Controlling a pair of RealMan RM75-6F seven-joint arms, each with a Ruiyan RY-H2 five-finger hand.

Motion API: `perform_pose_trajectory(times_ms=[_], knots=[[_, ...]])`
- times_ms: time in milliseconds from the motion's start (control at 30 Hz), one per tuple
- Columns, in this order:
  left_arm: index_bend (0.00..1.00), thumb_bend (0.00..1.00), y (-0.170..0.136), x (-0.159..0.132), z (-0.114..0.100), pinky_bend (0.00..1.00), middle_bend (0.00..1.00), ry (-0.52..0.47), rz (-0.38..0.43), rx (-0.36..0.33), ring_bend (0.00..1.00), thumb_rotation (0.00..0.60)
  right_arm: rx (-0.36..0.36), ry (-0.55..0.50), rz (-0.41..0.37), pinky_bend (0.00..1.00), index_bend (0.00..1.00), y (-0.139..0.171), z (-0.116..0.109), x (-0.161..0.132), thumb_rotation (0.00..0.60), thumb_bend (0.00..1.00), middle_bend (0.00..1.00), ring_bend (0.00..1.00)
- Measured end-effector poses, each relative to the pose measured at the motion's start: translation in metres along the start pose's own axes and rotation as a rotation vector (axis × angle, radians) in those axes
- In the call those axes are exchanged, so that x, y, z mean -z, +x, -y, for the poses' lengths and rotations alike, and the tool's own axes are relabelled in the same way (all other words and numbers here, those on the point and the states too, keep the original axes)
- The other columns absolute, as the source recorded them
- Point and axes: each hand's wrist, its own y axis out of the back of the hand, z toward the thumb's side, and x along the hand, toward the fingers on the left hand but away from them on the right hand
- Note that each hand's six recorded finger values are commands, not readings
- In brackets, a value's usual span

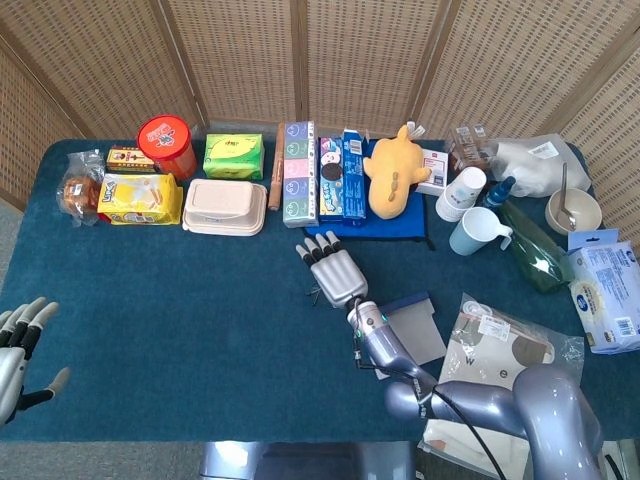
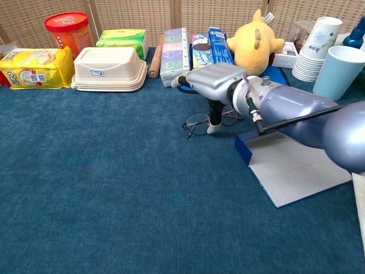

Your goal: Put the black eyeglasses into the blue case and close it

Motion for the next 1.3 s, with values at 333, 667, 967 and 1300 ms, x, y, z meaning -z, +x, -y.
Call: perform_pose_trajectory(times_ms=[333, 667, 967, 1300], knots=[[0.06, 0.27, -0.001, 0.003, 0.001, 0.00, 0.05, -0.006, -0.004, 0.000, 0.00, 0.600, 0.005, 0.006, 0.016, 0.07, 0.25, -0.005, -0.007, 0.004, 0.600, 0.17, 0.09, 0.00], [0.06, 0.27, 0.002, -0.001, 0.002, 0.00, 0.05, -0.010, 0.016, 0.000, 0.00, 0.600, -0.028, 0.012, 0.028, 0.07, 0.32, 0.008, -0.004, 0.017, 0.600, 0.24, 0.10, 0.00], [0.06, 0.27, 0.001, 0.000, 0.001, 0.00, 0.06, -0.009, 0.013, -0.007, 0.00, 0.600, -0.042, 0.010, 0.043, 0.07, 0.35, 0.009, 0.003, 0.023, 0.600, 0.24, 0.10, 0.00], [0.06, 0.27, 0.001, 0.000, 0.000, 0.00, 0.06, -0.009, 0.016, -0.013, 0.00, 0.600, -0.042, 0.005, 0.037, 0.07, 0.44, 0.008, 0.003, 0.020, 0.600, 0.24, 0.14, 0.00]])
